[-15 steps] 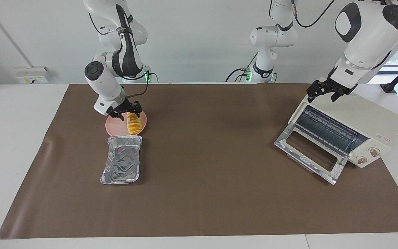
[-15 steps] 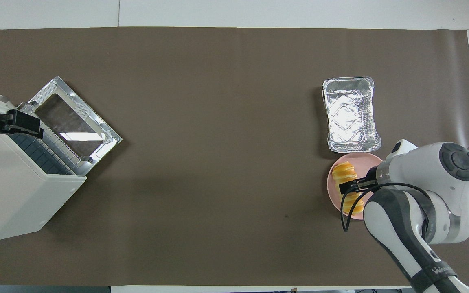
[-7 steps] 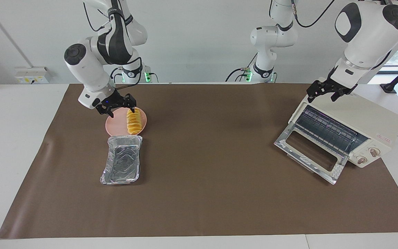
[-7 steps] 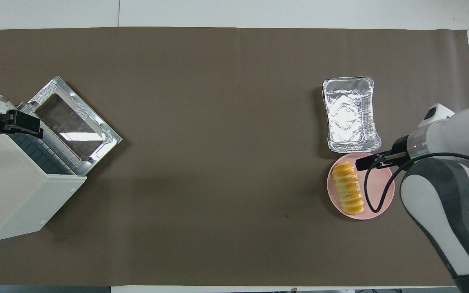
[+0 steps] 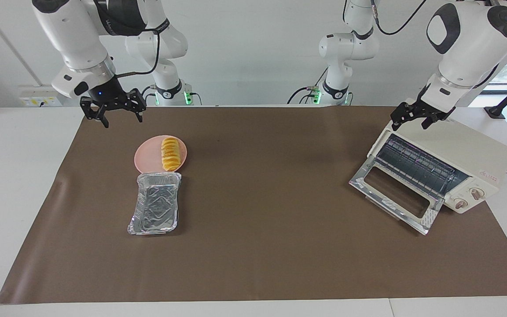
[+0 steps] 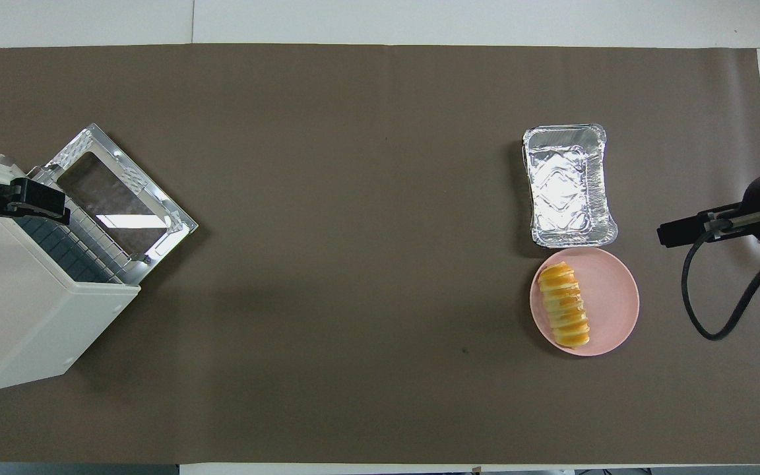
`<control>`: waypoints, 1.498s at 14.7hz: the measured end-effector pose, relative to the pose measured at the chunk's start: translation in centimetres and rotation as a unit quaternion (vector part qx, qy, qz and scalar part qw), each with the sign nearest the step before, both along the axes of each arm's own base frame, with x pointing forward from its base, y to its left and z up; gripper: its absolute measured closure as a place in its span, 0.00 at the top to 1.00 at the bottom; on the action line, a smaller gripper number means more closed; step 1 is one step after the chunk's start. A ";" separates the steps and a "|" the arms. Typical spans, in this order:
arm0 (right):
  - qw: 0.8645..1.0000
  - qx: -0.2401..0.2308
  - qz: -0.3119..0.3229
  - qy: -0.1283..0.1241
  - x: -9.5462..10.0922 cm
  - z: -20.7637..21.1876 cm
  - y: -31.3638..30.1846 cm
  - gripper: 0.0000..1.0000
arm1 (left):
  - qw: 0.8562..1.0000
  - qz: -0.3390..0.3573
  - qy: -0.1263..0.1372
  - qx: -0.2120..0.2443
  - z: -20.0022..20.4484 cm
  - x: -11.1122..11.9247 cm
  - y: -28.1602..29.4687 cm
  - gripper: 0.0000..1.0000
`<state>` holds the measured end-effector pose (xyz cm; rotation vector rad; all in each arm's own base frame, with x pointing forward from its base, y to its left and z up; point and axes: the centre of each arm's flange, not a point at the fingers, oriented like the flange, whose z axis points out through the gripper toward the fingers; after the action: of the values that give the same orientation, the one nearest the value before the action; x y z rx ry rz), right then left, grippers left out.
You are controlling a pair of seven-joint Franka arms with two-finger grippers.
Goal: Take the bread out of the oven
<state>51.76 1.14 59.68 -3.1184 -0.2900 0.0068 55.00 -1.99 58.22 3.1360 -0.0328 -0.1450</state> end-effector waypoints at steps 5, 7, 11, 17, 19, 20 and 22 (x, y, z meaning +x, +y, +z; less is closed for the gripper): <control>1.000 -0.002 -0.009 0.011 1.3 -0.6 0.2 1.00 | 1.000 0.000 0.000 0.000 0.0 0.0 0.0 1.00; 1.000 -0.002 -0.010 0.025 2.3 -0.6 0.1 1.00 | 1.000 0.000 0.000 0.000 0.0 0.0 0.0 1.00; 0.999 -0.003 -0.017 0.038 4.1 -0.7 -0.5 1.00 | 1.000 0.000 0.000 0.000 0.0 0.0 0.0 1.00; 0.999 -0.003 -0.034 0.043 4.1 -0.6 -2.3 1.00 | 1.000 0.000 0.000 0.000 0.0 0.0 0.0 1.00; 0.998 -0.005 -0.049 0.043 4.1 -0.6 -2.4 1.00 | 1.000 0.000 0.000 0.000 0.0 0.0 0.0 1.00; 0.997 -0.006 -0.061 0.044 4.1 -0.6 -2.4 1.00 | 1.000 0.000 0.000 0.000 0.0 0.0 0.0 1.00; 0.996 -0.008 -0.079 0.046 4.0 -0.6 -2.4 1.00 | 1.000 0.000 0.000 0.000 0.0 0.0 0.0 1.00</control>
<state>55.80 -1.27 59.03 -3.1341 -0.0415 0.1514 55.00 -1.99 58.22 3.1360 -0.0328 -0.1442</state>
